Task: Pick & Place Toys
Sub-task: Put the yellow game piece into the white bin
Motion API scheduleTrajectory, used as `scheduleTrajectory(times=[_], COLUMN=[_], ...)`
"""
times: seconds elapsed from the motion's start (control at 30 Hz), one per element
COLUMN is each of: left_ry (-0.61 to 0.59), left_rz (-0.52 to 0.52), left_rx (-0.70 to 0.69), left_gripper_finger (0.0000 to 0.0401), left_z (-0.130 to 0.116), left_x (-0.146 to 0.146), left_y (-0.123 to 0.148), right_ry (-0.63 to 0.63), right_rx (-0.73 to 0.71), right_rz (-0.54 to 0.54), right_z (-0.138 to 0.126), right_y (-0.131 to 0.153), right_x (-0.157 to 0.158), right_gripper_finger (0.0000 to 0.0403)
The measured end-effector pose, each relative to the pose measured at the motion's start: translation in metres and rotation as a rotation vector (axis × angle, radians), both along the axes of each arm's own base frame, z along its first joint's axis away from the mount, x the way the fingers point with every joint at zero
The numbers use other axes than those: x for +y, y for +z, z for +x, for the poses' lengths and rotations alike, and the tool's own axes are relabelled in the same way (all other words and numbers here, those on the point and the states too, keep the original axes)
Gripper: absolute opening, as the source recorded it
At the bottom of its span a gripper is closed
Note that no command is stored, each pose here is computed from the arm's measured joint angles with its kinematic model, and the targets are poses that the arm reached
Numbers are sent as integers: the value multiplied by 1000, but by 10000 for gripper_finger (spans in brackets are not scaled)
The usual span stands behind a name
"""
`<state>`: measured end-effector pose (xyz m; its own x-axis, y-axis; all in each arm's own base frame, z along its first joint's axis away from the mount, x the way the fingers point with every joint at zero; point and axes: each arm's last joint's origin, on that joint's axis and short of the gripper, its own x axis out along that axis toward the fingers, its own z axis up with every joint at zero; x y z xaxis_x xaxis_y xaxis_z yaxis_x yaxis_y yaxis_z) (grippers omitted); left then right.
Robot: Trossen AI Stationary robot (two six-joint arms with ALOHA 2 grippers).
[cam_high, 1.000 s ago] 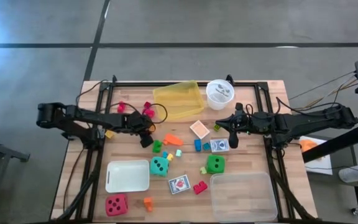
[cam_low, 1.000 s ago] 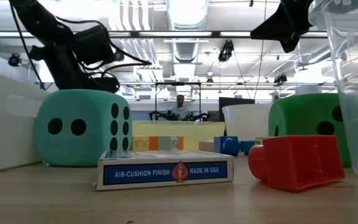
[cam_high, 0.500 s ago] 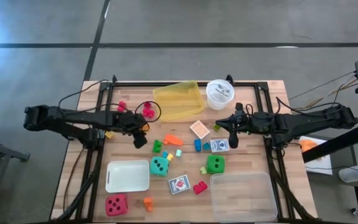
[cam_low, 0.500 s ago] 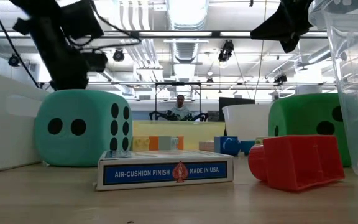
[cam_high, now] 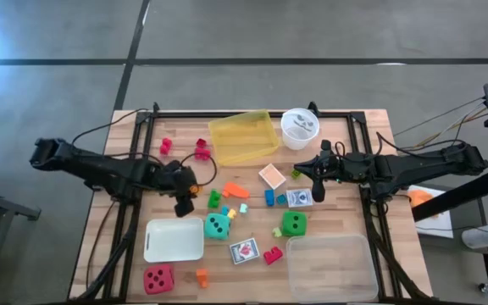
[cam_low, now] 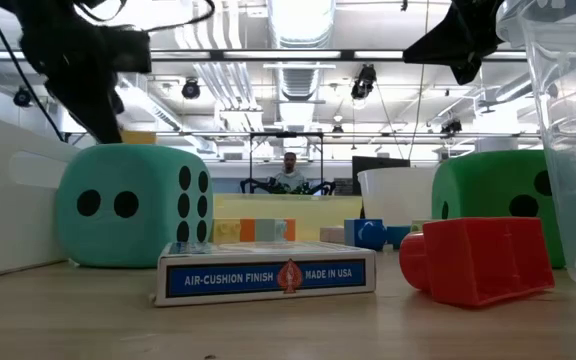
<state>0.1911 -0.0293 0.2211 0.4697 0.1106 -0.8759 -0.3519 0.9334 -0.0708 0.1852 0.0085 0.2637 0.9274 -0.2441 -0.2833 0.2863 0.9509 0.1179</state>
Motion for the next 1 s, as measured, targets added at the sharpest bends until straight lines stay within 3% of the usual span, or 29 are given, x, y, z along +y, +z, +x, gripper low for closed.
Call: scheduleTrajectory(times=[0.43,0.73,1.0], left_ry=[-205,-180,-177], left_rz=[-71,-159,-137], left_rx=[-67,-51,61], left_gripper_finger=[117,117,117], left_z=[-16,-34,-35], left_x=[-66,-98,-123], left_y=[17,12,-12], right_ry=[0,0,0], right_rx=[0,0,0], right_rz=[0,0,0], right_z=[0,0,0], right_y=[0,0,0], right_x=[0,0,0], right_gripper_finger=[20,20,20])
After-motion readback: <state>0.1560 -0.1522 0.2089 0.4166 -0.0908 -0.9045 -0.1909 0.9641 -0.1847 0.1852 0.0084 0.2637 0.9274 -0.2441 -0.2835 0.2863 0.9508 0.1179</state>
